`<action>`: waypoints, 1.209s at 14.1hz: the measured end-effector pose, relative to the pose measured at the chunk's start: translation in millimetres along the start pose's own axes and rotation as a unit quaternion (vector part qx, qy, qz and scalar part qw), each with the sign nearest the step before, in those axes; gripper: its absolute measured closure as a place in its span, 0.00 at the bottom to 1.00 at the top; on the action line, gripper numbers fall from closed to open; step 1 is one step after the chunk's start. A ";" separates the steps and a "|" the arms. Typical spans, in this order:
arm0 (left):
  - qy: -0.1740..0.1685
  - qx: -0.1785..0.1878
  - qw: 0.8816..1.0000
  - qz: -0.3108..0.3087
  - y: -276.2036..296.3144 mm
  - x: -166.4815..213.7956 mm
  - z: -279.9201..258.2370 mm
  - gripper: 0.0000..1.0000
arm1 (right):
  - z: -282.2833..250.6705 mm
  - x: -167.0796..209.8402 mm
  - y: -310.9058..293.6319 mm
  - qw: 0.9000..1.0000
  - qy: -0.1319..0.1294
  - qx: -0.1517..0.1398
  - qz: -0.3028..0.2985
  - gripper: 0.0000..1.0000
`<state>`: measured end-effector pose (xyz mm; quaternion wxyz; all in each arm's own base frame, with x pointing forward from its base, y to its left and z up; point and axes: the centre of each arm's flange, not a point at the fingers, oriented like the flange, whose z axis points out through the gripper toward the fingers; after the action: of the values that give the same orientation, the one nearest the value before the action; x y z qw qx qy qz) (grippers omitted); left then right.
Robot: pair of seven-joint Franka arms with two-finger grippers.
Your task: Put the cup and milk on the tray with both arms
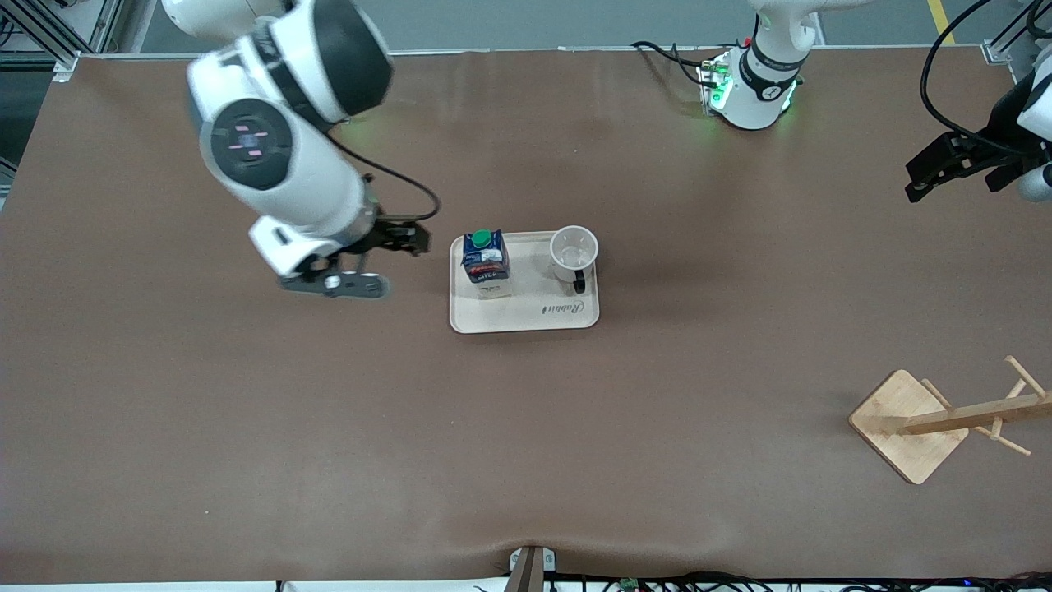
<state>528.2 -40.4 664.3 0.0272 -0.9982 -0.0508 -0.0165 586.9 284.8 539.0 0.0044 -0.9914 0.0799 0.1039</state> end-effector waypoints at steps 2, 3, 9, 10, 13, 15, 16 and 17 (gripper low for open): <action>0.000 0.000 1.000 0.000 -0.1 0.1 0.7 0.00 | -27.4 30.5 67.4 0.999 0.008 0.017 0.042 0.00; -0.001 0.000 1.000 0.000 0.0 0.2 1.2 0.00 | -41.7 36.6 96.5 0.998 0.013 0.026 0.054 0.00; 0.002 0.000 1.000 0.000 0.2 1.4 1.9 0.00 | -100.5 2.2 188.2 0.999 0.021 -0.025 -0.007 0.00; 0.002 -0.001 1.000 0.000 0.1 1.5 1.9 0.00 | -103.3 2.8 205.6 0.999 0.021 -0.026 -0.010 0.00; 0.003 -0.001 1.000 0.000 0.1 1.5 1.9 0.00 | -102.7 8.8 267.8 1.000 0.013 -0.017 -0.007 0.00; 0.002 0.000 1.000 0.000 -0.1 1.6 2.3 0.00 | -99.2 4.4 299.9 1.000 0.016 -0.008 -0.002 0.00; 0.002 0.000 1.000 0.000 -0.1 1.6 2.4 0.00 | -98.3 -0.7 314.2 1.000 0.019 -0.004 -0.010 0.00; 0.002 0.000 1.000 0.000 -0.1 1.6 2.6 0.00 | -99.8 -8.0 325.7 1.000 0.023 0.001 -0.016 0.00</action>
<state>529.8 -40.0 661.8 0.0269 -0.9982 -0.0507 -0.0184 547.7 -38.0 640.9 0.0049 -0.9947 0.0641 0.0808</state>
